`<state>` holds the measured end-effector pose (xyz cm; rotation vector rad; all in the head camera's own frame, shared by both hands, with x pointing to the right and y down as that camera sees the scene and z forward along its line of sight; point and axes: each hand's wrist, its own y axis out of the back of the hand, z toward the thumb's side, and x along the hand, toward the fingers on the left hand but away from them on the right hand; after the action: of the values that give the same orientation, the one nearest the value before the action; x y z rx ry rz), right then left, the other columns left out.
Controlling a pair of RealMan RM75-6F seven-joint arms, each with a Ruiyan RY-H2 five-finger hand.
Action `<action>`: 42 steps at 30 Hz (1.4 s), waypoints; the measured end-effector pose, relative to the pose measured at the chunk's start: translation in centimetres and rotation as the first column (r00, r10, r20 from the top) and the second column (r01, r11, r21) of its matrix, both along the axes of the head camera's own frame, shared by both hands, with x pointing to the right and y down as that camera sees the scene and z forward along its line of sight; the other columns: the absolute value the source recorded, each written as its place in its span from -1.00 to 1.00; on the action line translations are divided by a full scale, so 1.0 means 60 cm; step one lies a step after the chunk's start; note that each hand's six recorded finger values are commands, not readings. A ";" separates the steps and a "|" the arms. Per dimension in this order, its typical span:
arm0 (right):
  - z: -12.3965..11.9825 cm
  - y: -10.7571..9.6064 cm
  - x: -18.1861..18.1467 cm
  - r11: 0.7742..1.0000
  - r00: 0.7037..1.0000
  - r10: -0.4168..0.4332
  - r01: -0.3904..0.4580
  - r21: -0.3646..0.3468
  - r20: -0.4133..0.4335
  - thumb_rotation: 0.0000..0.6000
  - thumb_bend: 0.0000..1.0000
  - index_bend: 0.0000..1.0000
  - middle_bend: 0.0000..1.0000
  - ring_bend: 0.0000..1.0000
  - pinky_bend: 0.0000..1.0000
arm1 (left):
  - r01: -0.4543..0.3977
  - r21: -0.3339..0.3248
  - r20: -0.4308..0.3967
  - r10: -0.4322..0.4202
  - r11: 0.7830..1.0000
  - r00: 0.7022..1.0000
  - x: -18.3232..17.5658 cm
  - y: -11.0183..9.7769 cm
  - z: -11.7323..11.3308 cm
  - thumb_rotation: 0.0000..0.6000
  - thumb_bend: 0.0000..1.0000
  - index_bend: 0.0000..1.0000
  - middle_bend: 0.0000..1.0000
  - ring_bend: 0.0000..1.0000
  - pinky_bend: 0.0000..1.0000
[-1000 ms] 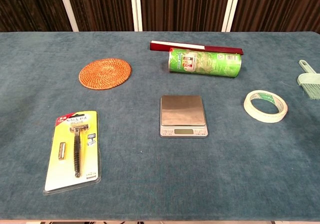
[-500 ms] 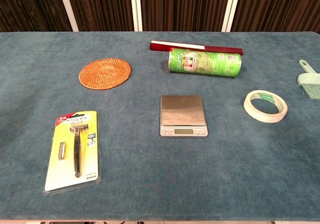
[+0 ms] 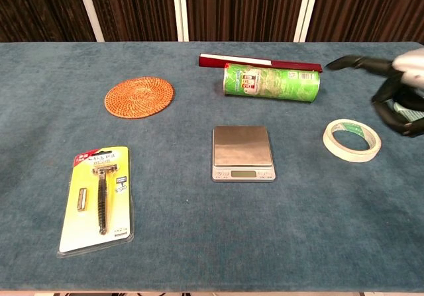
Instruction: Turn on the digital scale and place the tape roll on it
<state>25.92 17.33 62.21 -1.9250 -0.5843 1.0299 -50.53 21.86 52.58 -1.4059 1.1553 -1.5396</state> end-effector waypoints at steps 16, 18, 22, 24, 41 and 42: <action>0.060 0.056 -0.115 0.963 0.962 -0.268 0.268 -0.018 -0.047 1.00 0.53 -1.00 0.59 0.76 0.76 | -0.005 -0.014 0.015 0.005 1.000 1.000 0.002 -0.001 0.008 1.00 -0.93 -1.00 -1.00 -1.00 -1.00; 0.065 0.062 -0.124 0.955 0.953 -0.296 0.296 -0.021 -0.060 1.00 0.53 -1.00 0.59 0.76 0.78 | -0.005 -0.012 0.017 0.005 1.000 1.000 0.002 -0.001 0.008 1.00 -0.93 -1.00 -1.00 -1.00 -1.00; 0.080 0.077 -0.138 0.937 0.932 -0.349 0.345 -0.050 -0.097 1.00 0.53 -1.00 0.59 0.76 0.80 | 0.000 -0.009 0.018 0.000 1.000 1.000 0.000 -0.002 0.007 1.00 -0.93 -1.00 -1.00 -1.00 -1.00; 0.087 0.081 -0.142 0.930 0.923 -0.367 0.361 -0.068 -0.117 1.00 0.53 -1.00 0.59 0.76 0.82 | 0.000 -0.010 0.018 0.000 1.000 1.000 -0.001 -0.002 0.007 1.00 -0.93 -1.00 -1.00 -1.00 -1.00; 0.119 0.086 -0.176 0.934 0.921 -0.354 0.339 -0.113 -0.164 1.00 0.53 -1.00 0.60 0.77 0.92 | -0.006 -0.017 0.024 0.006 1.000 1.000 0.002 -0.001 0.011 1.00 -0.93 -1.00 -1.00 -1.00 -1.00; 0.120 0.085 -0.179 0.936 0.922 -0.350 0.336 -0.110 -0.166 1.00 0.53 -1.00 0.60 0.77 0.93 | -0.006 -0.018 0.025 0.006 1.000 1.000 0.002 -0.001 0.011 1.00 -0.93 -1.00 -1.00 -1.00 -1.00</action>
<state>15.20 22.43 69.41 -1.8890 -0.0941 0.9978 -50.41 21.79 53.26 -1.3964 1.1238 -1.5630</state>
